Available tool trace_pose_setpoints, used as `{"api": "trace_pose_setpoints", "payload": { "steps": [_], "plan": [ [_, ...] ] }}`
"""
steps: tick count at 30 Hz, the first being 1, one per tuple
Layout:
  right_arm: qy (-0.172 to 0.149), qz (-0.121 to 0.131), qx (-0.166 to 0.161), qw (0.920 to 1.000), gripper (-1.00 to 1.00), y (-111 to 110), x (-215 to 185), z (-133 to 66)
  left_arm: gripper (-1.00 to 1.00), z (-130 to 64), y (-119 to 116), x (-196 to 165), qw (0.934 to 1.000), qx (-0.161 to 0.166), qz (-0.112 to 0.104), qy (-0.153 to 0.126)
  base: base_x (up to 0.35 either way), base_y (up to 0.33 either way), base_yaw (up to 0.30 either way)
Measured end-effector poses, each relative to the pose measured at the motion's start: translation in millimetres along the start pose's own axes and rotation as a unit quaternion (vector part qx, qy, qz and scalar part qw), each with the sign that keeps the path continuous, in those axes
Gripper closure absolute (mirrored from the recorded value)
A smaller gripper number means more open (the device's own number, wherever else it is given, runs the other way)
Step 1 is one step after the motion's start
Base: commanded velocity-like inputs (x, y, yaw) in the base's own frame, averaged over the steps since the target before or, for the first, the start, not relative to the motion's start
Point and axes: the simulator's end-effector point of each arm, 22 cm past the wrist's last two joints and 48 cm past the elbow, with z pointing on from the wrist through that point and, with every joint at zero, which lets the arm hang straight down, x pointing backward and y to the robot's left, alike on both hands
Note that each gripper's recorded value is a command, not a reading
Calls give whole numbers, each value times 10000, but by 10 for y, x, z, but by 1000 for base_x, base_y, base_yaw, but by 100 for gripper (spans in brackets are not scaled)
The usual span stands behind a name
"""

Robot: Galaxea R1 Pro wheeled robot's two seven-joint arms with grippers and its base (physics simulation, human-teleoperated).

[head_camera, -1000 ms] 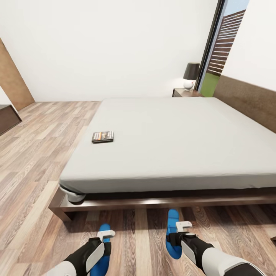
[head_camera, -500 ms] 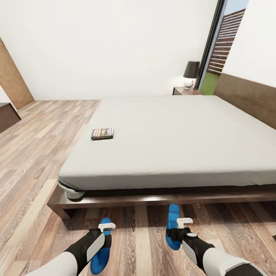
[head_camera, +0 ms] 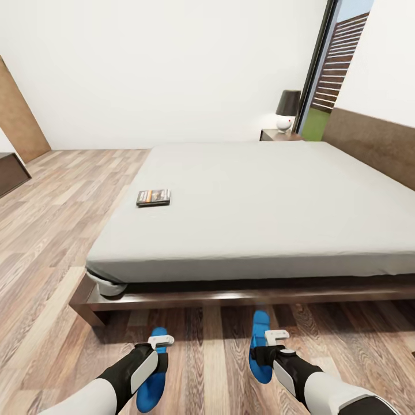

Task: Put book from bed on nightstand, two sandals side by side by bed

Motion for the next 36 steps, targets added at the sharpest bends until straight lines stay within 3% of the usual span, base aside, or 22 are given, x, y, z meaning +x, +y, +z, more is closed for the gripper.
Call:
{"api": "trace_pose_setpoints", "payload": {
  "steps": [13,19,23,27,29,31,36],
  "plan": [
    [39,3,-10,10000,100,4,17,0,100,-1,-15,3,10000,2,14,0,-136,0,0],
    [480,13,36,9988,100,-78,162,-15,100,-2,-18,2,10000,3,13,-2,-4,0,0],
    [449,-22,-92,9989,100,18,-257,-81,100,-3,-23,3,10000,6,14,-2,0,0,0],
    [128,-92,-244,9996,100,179,-900,-261,100,-2,-12,1,10000,-2,15,-4,0,0,0],
    [53,-50,-172,9998,100,103,-1022,-304,100,-1,-7,1,10000,-5,13,-2,0,0,0],
    [-72,-12,7,10000,100,-132,-1128,-336,100,0,-3,3,10000,-8,13,-1,0,0,0],
    [-255,42,194,9995,100,-416,-1017,-318,100,1,-1,3,10000,-9,13,0,0,0,0]
  ]
}}
